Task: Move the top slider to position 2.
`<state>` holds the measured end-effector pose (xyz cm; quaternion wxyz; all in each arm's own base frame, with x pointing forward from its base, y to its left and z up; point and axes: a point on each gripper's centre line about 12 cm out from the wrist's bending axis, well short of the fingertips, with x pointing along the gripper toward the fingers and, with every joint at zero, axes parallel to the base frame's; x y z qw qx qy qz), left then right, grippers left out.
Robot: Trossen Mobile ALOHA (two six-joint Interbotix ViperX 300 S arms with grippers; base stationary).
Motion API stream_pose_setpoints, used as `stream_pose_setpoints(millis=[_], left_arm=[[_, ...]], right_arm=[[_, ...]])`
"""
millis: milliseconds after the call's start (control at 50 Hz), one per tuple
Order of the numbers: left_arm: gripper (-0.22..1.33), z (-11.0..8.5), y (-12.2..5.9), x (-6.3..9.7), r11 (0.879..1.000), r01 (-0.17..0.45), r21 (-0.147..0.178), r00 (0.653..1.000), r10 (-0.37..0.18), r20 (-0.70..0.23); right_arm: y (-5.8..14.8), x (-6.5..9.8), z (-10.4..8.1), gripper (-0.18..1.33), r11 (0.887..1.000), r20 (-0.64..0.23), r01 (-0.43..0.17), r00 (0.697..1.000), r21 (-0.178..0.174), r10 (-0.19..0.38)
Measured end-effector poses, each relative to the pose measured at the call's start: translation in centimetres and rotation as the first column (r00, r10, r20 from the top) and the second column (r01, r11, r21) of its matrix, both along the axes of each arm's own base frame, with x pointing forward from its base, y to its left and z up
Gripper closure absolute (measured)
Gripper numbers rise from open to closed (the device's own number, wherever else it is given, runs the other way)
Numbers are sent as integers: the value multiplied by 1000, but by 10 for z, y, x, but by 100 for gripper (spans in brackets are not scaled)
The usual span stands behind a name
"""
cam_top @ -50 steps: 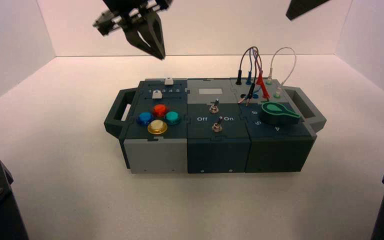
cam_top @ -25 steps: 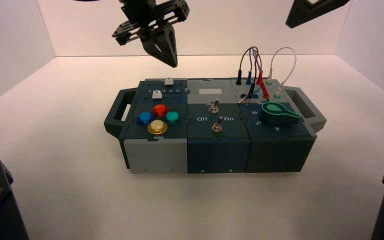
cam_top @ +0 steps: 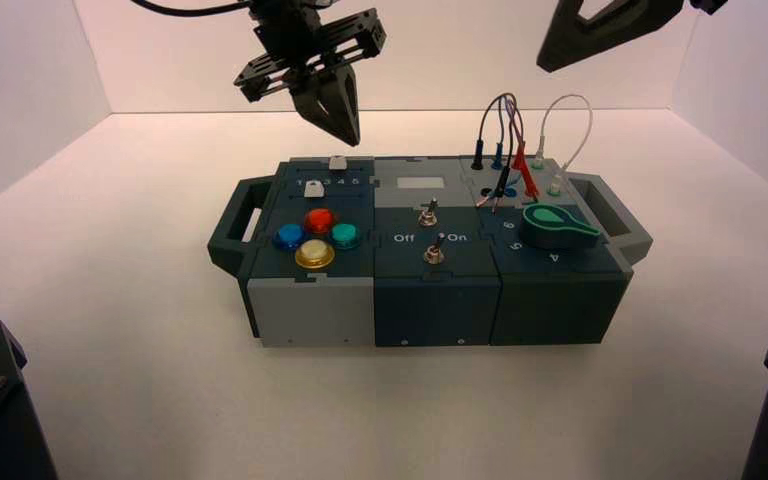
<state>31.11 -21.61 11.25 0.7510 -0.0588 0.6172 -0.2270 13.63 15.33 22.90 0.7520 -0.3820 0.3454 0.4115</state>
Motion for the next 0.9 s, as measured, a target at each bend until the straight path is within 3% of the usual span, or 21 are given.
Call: stream_pose_setpoints(millis=[200,900], left_arm=[[128,-3,0,1,1000,-1,3,1000,1,-6],[128,-11,-3,3,1000,1,11,1000,-1,-25]], right_arm=[[13,-8,3,129,996,34,-79,996,33,78],[28,-14,9,129,983,62,-128,991,132,121]])
